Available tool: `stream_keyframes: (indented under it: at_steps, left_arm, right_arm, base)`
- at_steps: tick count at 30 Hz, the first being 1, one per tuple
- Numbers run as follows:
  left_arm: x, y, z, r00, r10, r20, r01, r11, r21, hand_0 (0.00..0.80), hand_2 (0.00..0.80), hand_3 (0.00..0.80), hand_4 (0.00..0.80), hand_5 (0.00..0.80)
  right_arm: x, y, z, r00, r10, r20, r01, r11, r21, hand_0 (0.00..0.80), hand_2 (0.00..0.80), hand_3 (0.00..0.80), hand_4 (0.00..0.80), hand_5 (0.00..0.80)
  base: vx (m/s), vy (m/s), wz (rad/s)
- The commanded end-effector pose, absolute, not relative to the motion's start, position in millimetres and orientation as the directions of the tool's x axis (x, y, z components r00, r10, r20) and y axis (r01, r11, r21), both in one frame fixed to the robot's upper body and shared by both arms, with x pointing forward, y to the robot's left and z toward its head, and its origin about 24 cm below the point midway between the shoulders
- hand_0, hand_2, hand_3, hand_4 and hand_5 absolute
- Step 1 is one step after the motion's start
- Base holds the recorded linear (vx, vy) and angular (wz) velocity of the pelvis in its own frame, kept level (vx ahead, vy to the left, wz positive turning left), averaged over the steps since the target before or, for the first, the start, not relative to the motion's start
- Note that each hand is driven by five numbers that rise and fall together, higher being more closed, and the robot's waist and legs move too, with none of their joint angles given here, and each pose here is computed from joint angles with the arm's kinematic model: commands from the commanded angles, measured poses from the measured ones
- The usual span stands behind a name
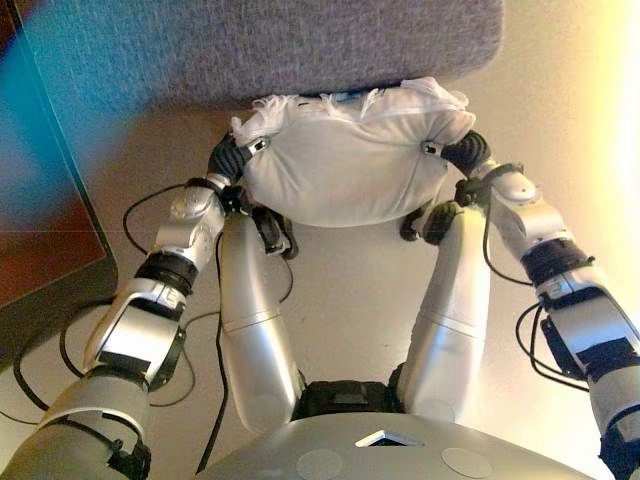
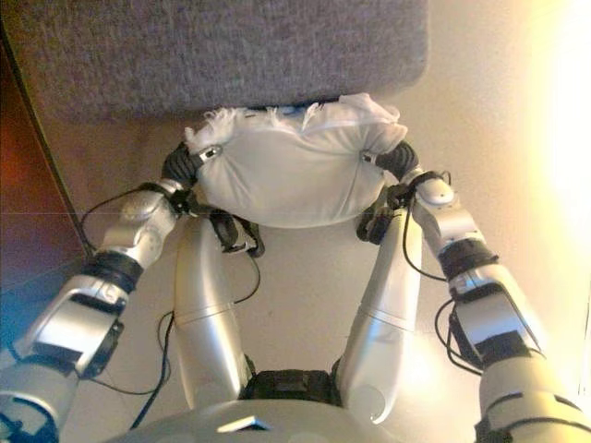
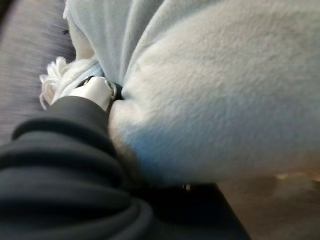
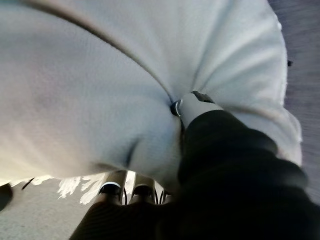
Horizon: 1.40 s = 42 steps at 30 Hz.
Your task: Pick up the cushion and take it to the sofa
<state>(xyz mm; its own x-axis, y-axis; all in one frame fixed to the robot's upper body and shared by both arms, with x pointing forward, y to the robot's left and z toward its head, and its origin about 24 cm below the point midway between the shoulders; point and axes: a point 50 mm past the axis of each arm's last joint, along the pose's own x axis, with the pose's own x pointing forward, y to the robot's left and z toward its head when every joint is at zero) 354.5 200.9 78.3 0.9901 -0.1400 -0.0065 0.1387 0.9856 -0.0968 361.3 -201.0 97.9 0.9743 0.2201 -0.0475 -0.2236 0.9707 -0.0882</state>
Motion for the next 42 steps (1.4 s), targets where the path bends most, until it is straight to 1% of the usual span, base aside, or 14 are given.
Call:
stream_keyframes:
  at_steps: [1,6,10,12,16,19,22,25,28,30,32,36,42]
  left_arm:
    - [353.9,168.1,122.2,0.936,-0.211,0.281,0.247,0.964,-0.1,0.8,0.8,0.8,0.8,0.8]
    - [345.8,168.5,117.5,0.945,-0.165,0.282,0.196,0.977,-0.086,0.8,0.8,0.8,0.8,0.8]
    - [325.4,166.8,101.8,0.95,-0.166,0.264,0.202,0.972,-0.116,0.8,0.8,0.8,0.8,0.8]
    - [317.6,170.8,96.7,0.952,-0.155,0.265,0.197,0.97,-0.14,0.8,0.8,0.8,0.8,0.8]
    - [305.4,182.0,94.3,0.957,-0.063,0.283,0.128,0.968,-0.217,0.8,0.8,0.8,0.8,0.8]
    - [301.1,192.8,92.0,0.963,-0.022,0.27,0.089,0.966,-0.242,0.8,0.8,0.8,0.8,0.8]
    - [300.7,190.2,87.4,0.971,-0.029,0.237,0.085,0.97,-0.23,0.8,0.8,0.8,0.8,0.8]
    - [301.6,180.9,79.7,0.977,-0.08,0.198,0.124,0.968,-0.22,0.8,0.8,0.8,0.8,0.8]
    - [291.5,186.0,66.5,0.988,-0.074,0.132,0.104,0.966,-0.236,0.8,0.8,0.8,0.8,0.8]
    - [288.3,189.8,63.4,0.992,-0.073,0.105,0.094,0.973,-0.211,0.8,0.8,0.8,0.8,0.8]
    - [285.5,193.1,61.8,0.994,-0.065,0.085,0.081,0.976,-0.201,0.8,0.8,0.8,0.8,0.8]
    - [283.1,200.7,62.0,0.998,-0.034,0.062,0.045,0.98,-0.195,0.8,0.8,0.8,0.8,0.8]
    - [286.3,207.4,62.8,0.998,-0.016,0.063,0.027,0.983,-0.184,0.8,0.8,0.8,0.8,0.8]
  right_arm:
    - [355.0,-172.1,140.1,0.916,0.307,0.26,-0.31,0.95,-0.031,0.8,0.8,0.8,0.8,0.8]
    - [335.0,-170.1,121.6,0.921,0.26,0.29,-0.27,0.963,-0.006,0.8,0.8,0.8,0.8,0.8]
    - [315.5,-176.2,103.5,0.936,0.227,0.268,-0.244,0.969,0.033,0.8,0.8,0.8,0.8,0.8]
    - [310.2,-177.8,98.9,0.941,0.226,0.254,-0.248,0.967,0.06,0.8,0.8,0.8,0.8,0.8]
    - [311.2,-175.3,94.0,0.951,0.254,0.176,-0.266,0.963,0.044,0.8,0.8,0.8,0.8,0.8]
    - [307.8,-172.6,90.8,0.952,0.256,0.167,-0.278,0.952,0.128,0.8,0.8,0.8,0.8,0.8]
    - [295.7,-175.8,79.9,0.958,0.227,0.174,-0.259,0.946,0.194,0.8,0.8,0.8,0.8,0.8]
    - [282.0,-180.5,70.5,0.966,0.186,0.18,-0.227,0.943,0.244,0.8,0.8,0.8,0.8,0.8]
    - [272.8,-175.7,56.8,0.974,0.193,0.118,-0.221,0.929,0.299,0.8,0.8,0.8,0.8,0.8]
    - [270.2,-172.5,46.1,0.979,0.197,0.053,-0.203,0.928,0.313,0.8,0.8,0.8,0.8,0.8]
    - [270.1,-172.9,41.7,0.98,0.195,0.025,-0.193,0.934,0.3,0.8,0.8,0.8,0.8,0.8]
    - [274.6,-171.0,51.7,0.972,0.225,0.064,-0.234,0.916,0.326,0.8,0.8,0.8,0.8,0.8]
    - [284.0,-166.2,52.6,0.973,0.228,0.043,-0.23,0.921,0.313,0.8,0.8,0.8,0.8,0.8]
  base:
    - [0.027,-0.143,-0.03]
    - [0.077,-0.157,0.27]
    - [0.162,-0.064,0.17]
    - [0.067,-0.018,-0.27]
    - [0.107,0.057,-0.6]
    - [0.171,0.016,-0.57]
    - [0.152,-0.039,-0.06]
    - [0.197,0.003,0.75]
    - [0.236,0.123,0.22]
    - [0.183,0.092,-0.01]
    - [0.168,0.087,-0.16]
    - [0.109,0.084,-0.19]
    - [0.099,0.114,-0.17]
